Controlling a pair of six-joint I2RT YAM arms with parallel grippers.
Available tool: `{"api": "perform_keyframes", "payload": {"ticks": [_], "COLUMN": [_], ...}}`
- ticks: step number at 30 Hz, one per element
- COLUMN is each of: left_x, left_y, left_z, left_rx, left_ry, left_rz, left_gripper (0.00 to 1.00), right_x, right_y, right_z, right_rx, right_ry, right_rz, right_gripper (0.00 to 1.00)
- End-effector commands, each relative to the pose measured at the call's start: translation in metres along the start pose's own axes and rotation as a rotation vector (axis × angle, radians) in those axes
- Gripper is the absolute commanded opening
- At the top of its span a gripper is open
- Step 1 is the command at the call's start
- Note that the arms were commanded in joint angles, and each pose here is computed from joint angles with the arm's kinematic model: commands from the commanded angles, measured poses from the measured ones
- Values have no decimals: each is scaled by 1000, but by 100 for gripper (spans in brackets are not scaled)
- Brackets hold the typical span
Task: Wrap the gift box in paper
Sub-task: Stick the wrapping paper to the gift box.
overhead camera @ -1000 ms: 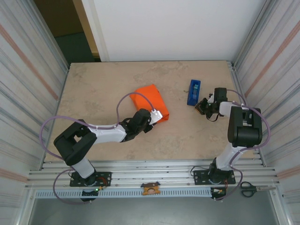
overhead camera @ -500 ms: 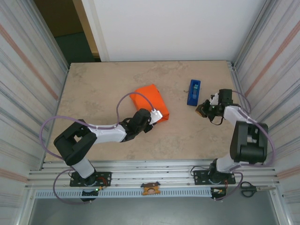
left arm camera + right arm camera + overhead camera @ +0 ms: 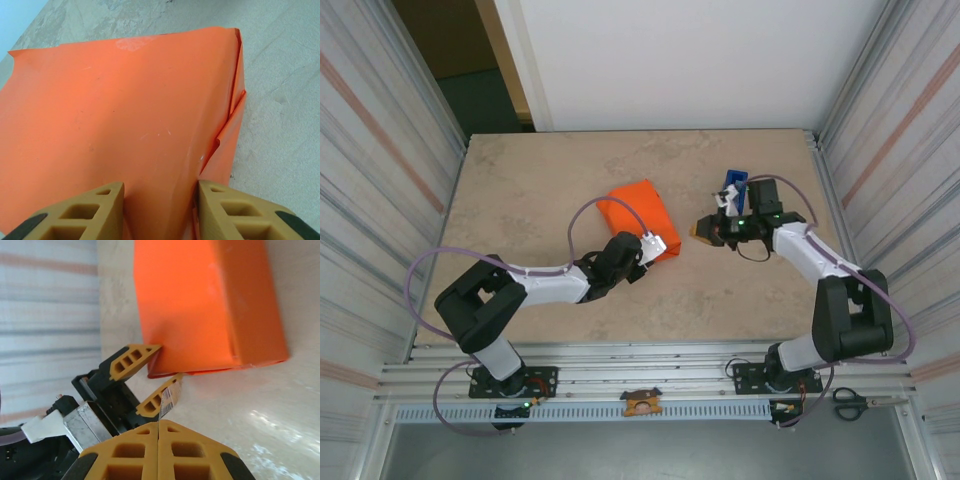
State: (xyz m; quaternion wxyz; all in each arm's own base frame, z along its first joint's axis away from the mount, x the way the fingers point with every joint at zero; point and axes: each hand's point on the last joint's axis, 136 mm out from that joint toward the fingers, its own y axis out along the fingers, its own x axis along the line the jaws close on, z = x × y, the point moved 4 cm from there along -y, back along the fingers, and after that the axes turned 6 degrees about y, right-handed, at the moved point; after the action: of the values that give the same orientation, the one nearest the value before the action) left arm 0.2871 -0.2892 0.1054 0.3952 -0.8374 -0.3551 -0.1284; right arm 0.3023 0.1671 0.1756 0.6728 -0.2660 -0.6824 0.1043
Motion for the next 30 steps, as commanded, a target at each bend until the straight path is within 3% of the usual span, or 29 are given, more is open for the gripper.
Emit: {"api": "perform_keyframes", "payload": {"ticks": [1, 7, 22, 30], "left_x": [-35, -36, -35, -35], "left_y": [8, 8, 6, 4], "left_z": [61, 63, 66, 65], "left_rx": [211, 214, 216, 215], "left_ry": [8, 7, -3, -1], "left_rz": [126, 131, 120, 118], "left_gripper": [39, 39, 40, 39], "right_x": [8, 3, 6, -26], "right_y": [20, 45, 77, 83], "right_z": [1, 17, 24, 35], "right_rx": [46, 137, 224, 244], "right_ry": [-7, -4, -31, 29], "right_rz": [-37, -52, -115, -65], "right_gripper": [0, 0, 0, 0]}}
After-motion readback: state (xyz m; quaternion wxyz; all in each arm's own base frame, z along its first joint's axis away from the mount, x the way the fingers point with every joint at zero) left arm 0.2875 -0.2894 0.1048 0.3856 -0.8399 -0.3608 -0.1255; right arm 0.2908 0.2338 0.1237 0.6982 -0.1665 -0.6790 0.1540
